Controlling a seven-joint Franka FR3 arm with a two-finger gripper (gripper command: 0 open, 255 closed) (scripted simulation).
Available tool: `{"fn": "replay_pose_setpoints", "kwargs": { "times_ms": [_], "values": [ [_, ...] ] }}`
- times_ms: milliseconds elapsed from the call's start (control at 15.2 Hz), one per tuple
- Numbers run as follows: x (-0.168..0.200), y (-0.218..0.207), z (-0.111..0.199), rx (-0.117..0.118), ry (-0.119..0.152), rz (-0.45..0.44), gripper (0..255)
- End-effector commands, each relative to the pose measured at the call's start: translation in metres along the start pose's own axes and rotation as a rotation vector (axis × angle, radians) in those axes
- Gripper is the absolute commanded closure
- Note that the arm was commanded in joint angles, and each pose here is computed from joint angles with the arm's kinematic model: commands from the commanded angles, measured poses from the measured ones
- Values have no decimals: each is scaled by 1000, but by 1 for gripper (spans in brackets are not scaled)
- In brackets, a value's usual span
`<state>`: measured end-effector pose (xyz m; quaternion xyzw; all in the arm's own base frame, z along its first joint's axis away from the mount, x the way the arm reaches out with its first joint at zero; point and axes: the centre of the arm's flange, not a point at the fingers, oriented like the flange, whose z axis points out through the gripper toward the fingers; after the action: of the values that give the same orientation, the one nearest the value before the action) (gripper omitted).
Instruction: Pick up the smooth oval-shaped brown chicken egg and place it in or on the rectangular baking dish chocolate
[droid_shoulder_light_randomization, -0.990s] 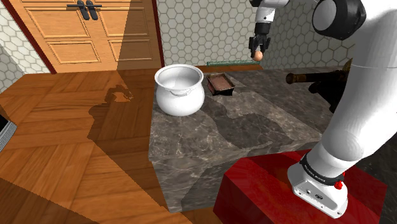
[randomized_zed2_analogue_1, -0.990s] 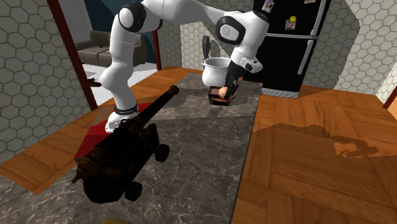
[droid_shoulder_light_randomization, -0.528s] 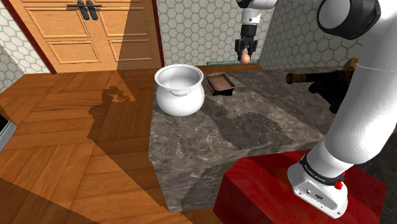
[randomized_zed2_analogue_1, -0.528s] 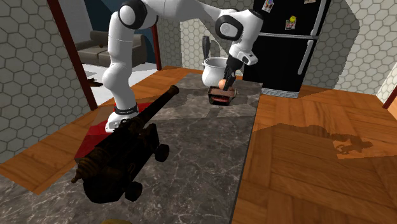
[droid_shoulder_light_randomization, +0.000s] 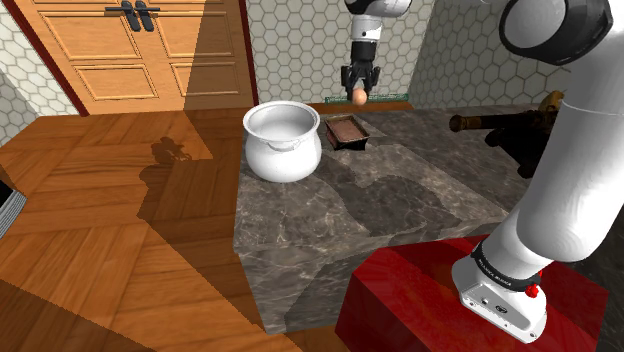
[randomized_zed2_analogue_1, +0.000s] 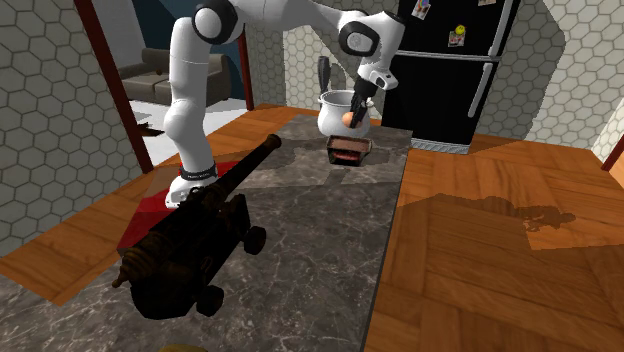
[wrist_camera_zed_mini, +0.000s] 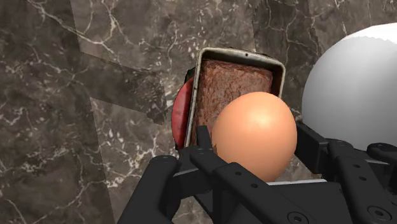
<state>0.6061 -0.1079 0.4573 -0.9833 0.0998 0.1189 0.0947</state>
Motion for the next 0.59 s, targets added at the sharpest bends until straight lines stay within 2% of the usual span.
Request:
{"fn": "replay_pose_setpoints", "kwargs": {
  "times_ms": [0,528],
  "values": [
    [0,-26,5,0,1,2,255],
    [11,-20,45,0,1,2,255]
  ]
}}
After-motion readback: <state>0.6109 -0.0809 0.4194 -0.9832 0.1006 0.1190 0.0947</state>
